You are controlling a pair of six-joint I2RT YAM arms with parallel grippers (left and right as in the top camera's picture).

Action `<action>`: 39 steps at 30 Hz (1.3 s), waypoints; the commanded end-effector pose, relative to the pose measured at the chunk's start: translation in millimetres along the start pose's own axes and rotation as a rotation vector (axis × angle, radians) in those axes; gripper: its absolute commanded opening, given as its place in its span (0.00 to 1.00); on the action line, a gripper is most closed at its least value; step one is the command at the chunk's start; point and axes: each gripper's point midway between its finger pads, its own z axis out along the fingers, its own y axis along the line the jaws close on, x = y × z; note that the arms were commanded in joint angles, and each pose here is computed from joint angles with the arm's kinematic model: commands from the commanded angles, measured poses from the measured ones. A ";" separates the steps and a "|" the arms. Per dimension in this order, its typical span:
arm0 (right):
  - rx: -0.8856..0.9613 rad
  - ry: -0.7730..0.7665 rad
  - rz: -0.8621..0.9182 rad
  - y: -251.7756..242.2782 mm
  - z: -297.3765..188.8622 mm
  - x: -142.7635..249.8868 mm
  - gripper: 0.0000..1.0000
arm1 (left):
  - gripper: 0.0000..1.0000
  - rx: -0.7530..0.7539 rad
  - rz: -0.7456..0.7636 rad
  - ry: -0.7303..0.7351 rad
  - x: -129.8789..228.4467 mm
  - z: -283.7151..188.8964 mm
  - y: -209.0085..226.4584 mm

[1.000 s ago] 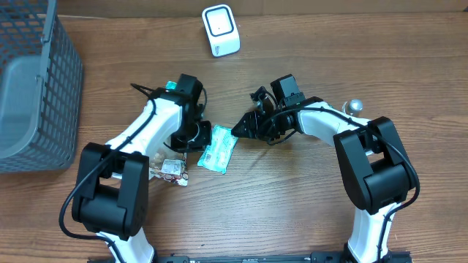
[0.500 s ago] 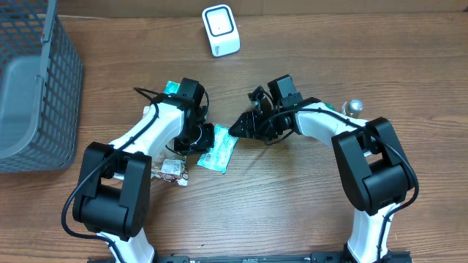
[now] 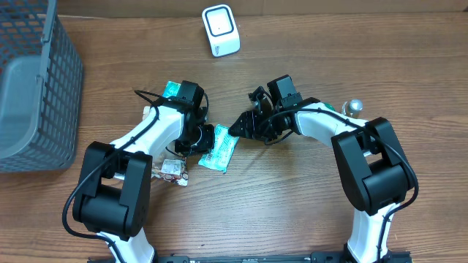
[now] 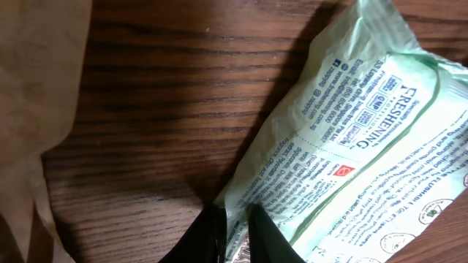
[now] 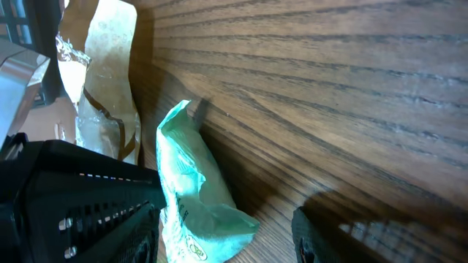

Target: Scan the item barcode

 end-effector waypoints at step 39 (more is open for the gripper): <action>-0.031 0.024 0.029 28.1 22.1 13.3 0.46 | 0.20 -0.026 -0.001 0.067 15.4 21.0 9.7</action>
